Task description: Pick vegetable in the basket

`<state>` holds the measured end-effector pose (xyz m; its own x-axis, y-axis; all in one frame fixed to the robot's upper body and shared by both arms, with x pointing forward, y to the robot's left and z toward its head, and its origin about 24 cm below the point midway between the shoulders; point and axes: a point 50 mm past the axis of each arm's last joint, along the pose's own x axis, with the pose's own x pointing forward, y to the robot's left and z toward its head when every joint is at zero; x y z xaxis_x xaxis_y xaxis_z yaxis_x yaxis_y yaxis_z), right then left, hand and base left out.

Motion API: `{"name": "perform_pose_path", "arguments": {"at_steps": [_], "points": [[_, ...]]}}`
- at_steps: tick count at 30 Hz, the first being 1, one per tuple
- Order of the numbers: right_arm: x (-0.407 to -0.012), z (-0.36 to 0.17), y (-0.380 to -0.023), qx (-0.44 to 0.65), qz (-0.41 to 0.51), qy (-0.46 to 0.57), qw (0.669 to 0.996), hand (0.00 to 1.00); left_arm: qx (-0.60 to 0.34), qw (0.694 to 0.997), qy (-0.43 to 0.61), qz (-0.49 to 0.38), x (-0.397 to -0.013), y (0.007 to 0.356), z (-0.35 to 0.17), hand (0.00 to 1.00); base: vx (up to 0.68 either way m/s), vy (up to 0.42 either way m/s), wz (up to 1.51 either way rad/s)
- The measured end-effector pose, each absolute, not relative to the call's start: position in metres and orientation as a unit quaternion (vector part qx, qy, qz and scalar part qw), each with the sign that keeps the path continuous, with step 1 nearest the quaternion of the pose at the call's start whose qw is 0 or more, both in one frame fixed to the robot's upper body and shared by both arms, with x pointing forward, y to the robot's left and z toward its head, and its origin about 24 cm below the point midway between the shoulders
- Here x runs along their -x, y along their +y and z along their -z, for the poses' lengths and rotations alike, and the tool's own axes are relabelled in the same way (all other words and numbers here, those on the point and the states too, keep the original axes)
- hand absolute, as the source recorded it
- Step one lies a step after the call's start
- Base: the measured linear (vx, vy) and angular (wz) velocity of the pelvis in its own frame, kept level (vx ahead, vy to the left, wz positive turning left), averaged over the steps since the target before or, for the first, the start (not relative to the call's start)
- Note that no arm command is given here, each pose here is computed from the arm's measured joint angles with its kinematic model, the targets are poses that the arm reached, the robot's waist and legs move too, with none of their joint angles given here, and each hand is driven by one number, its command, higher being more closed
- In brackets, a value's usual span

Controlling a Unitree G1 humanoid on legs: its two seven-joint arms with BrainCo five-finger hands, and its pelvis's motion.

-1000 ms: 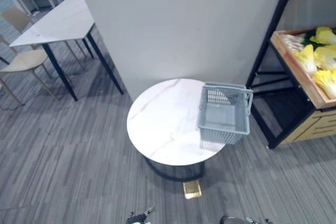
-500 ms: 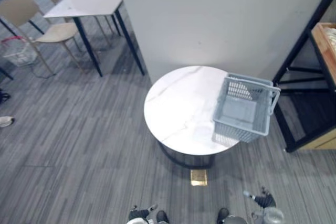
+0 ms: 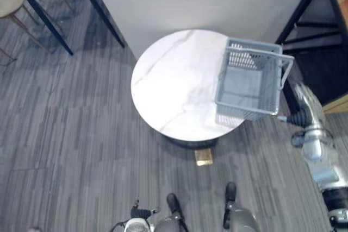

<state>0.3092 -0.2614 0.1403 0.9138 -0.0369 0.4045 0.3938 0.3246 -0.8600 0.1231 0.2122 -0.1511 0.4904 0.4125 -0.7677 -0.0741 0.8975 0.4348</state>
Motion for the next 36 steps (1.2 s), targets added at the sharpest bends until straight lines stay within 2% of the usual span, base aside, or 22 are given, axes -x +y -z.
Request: {"name": "perform_pose_path", "arguments": {"at_steps": [4,7,9,18,24,36], "points": [[-0.339,-0.208,-0.239,0.613,0.126,-0.251,0.738,0.0,-0.174,0.849,0.477,-0.145,-0.128,0.212,0.149,0.0,-0.01,-0.017,0.11],[-0.36,-0.261,-0.234,0.644,0.146,-0.278,0.698,0.0,-0.169,0.852,0.472,-0.152,-0.133,0.213,0.148,0.0,-0.04,-0.02,0.14],[-0.366,-0.281,-0.237,0.653,0.16,-0.277,0.687,0.0,-0.166,0.851,0.472,-0.16,-0.133,0.215,0.147,0.0,-0.02,-0.017,0.24],[-0.378,-0.306,-0.245,0.669,0.195,-0.249,0.672,0.0,-0.164,0.853,0.462,-0.179,-0.138,0.215,0.144,0.0,0.0,-0.005,0.05],[-0.385,-0.321,-0.262,0.667,0.229,-0.207,0.678,0.0,-0.161,0.859,0.451,-0.181,-0.145,0.214,0.142,0.0,-0.01,0.009,0.09],[-0.388,-0.306,-0.291,0.665,0.248,-0.133,0.692,0.0,-0.155,0.869,0.436,-0.175,-0.153,0.21,0.139,0.0,-0.02,-0.002,0.07]]}}
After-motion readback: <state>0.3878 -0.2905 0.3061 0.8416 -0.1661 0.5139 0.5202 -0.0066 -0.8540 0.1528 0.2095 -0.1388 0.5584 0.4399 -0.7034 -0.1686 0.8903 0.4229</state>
